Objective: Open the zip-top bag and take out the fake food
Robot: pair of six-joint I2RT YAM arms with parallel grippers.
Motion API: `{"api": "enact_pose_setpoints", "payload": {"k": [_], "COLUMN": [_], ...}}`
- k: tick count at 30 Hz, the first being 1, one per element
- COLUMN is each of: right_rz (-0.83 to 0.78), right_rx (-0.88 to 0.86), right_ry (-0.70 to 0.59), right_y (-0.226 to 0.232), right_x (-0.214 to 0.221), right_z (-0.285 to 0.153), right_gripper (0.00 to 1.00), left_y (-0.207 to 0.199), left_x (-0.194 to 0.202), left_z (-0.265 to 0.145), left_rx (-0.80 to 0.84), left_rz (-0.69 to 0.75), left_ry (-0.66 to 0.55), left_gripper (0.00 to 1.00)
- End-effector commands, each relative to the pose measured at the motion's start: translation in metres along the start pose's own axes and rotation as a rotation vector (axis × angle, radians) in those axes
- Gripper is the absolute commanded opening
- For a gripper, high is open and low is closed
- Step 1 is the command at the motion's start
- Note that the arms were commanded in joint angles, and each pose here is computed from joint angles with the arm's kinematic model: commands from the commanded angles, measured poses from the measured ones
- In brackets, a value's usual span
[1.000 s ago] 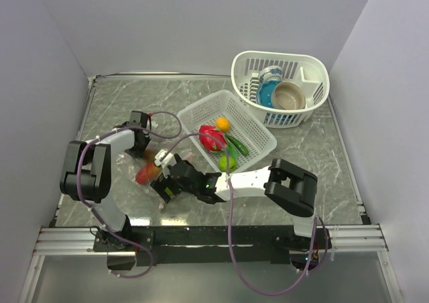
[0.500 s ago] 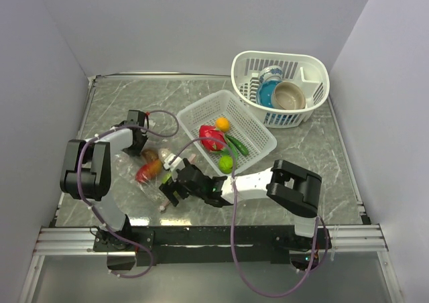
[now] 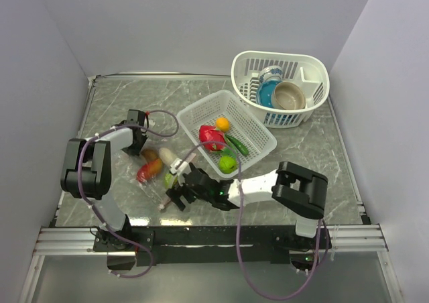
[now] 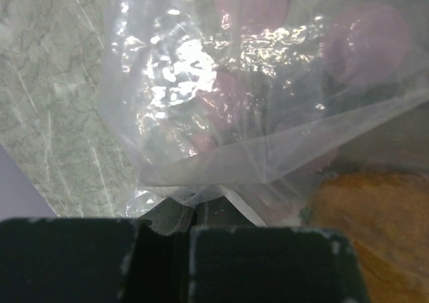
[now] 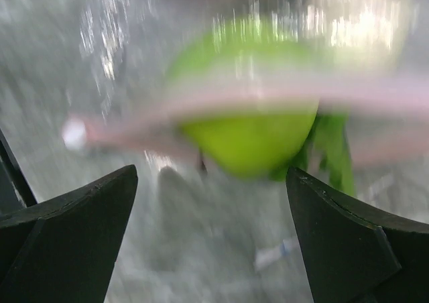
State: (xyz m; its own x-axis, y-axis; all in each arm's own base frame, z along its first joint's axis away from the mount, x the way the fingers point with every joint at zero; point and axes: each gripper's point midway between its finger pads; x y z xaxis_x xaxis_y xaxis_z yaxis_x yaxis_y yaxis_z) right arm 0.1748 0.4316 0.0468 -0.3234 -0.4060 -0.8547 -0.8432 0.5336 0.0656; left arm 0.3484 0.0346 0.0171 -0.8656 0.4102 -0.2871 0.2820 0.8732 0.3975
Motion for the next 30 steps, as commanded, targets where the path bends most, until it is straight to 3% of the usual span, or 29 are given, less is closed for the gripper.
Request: {"api": "enact_pose_setpoints", "payload": {"k": [1,20,30], "right_rz": [0.025,-0.079,-0.122], "right_rx": [-0.008,0.076,0.064], "right_ry": [-0.117,-0.09,-0.076], "right_y": [0.0,-0.011,-0.007], "right_x": [-0.031,-0.047,-0.06], "right_z": [-0.023,0.029,0.059], "right_gripper": [1.0,1.0,1.0], "left_y": [0.001,0.0,-0.042], "left_x": [-0.008,-0.012,-0.023], "left_z": [0.009,-0.001,-0.013], "left_rx": [0.011,0.03,0.087], "left_rz": [-0.014,-0.023,0.04], "left_ry": [0.0,-0.014,-0.032], "left_gripper": [0.01,0.01,0.01]}}
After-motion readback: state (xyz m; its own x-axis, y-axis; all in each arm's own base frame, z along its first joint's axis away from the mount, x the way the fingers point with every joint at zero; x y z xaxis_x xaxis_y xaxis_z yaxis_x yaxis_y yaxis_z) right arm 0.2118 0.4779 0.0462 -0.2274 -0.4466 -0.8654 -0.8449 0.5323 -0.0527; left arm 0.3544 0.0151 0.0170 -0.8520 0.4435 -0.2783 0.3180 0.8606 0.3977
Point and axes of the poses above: each gripper's point midway between its finger pads, its own z axis out along the fingers, its own y axis along the line the jaws close on, x = y × z, and after that the axes turned 1 degree about -z, right-handed
